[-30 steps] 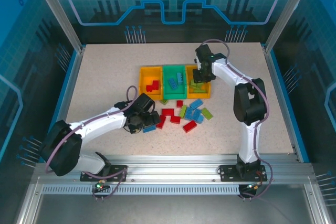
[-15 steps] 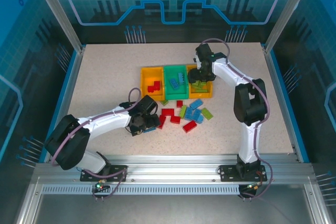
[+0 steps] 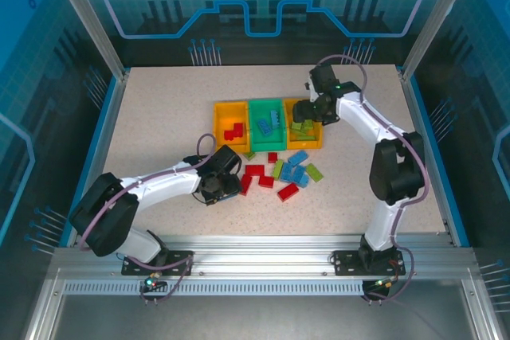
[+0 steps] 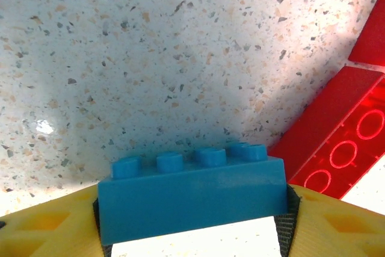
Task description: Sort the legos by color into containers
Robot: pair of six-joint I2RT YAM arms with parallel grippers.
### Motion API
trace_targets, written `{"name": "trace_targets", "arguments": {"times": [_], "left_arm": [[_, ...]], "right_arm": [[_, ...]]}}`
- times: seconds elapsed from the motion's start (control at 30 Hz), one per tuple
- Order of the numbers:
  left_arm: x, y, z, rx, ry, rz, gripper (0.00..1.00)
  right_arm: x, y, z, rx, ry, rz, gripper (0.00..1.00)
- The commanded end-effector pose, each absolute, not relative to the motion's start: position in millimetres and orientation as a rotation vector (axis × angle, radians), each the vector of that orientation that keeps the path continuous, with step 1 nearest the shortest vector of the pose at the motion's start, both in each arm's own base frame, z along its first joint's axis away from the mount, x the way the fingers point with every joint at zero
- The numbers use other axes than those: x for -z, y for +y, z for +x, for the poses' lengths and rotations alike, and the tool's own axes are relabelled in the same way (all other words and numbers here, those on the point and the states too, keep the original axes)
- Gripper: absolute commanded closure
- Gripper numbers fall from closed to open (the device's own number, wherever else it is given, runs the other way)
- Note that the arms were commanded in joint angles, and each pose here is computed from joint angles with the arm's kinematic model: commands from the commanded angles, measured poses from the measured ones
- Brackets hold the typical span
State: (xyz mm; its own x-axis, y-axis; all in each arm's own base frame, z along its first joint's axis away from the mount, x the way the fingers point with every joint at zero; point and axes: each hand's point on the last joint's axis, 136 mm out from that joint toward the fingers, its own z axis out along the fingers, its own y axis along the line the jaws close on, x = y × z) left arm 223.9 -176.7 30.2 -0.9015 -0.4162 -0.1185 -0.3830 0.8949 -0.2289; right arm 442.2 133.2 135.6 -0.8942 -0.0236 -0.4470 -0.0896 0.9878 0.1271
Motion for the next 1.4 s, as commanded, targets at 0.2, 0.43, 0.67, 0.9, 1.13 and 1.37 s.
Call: {"name": "trace_targets", "arguments": {"times": [0.2, 0.43, 0.67, 0.9, 1.13, 1.37], "left_arm": [[-39, -165, 221, 0.226, 2.877, -0.593, 0.35], [-83, -173, 255, 0.231, 2.770, -0.483, 0.34], [-133, -214, 323, 0.331, 2.658, -0.324, 0.34], [-145, -259, 401, 0.366, 2.610, -0.172, 0.34], [-120, -273, 453, 0.416, 2.614, -0.163, 0.34], [-107, -282, 472, 0.431, 2.611, -0.146, 0.32]], "right_arm": [[-143, 113, 430, -0.257, 2.650, 0.012, 0.22], [-122, 111, 401, -0.234, 2.678, -0.004, 0.23], [-110, 111, 376, -0.271, 2.703, 0.004, 0.24], [-100, 138, 333, -0.321, 2.747, -0.027, 0.25], [-89, 151, 306, -0.350, 2.777, 0.007, 0.25], [-61, 128, 293, -0.177, 2.860, -0.029, 0.30]]}}
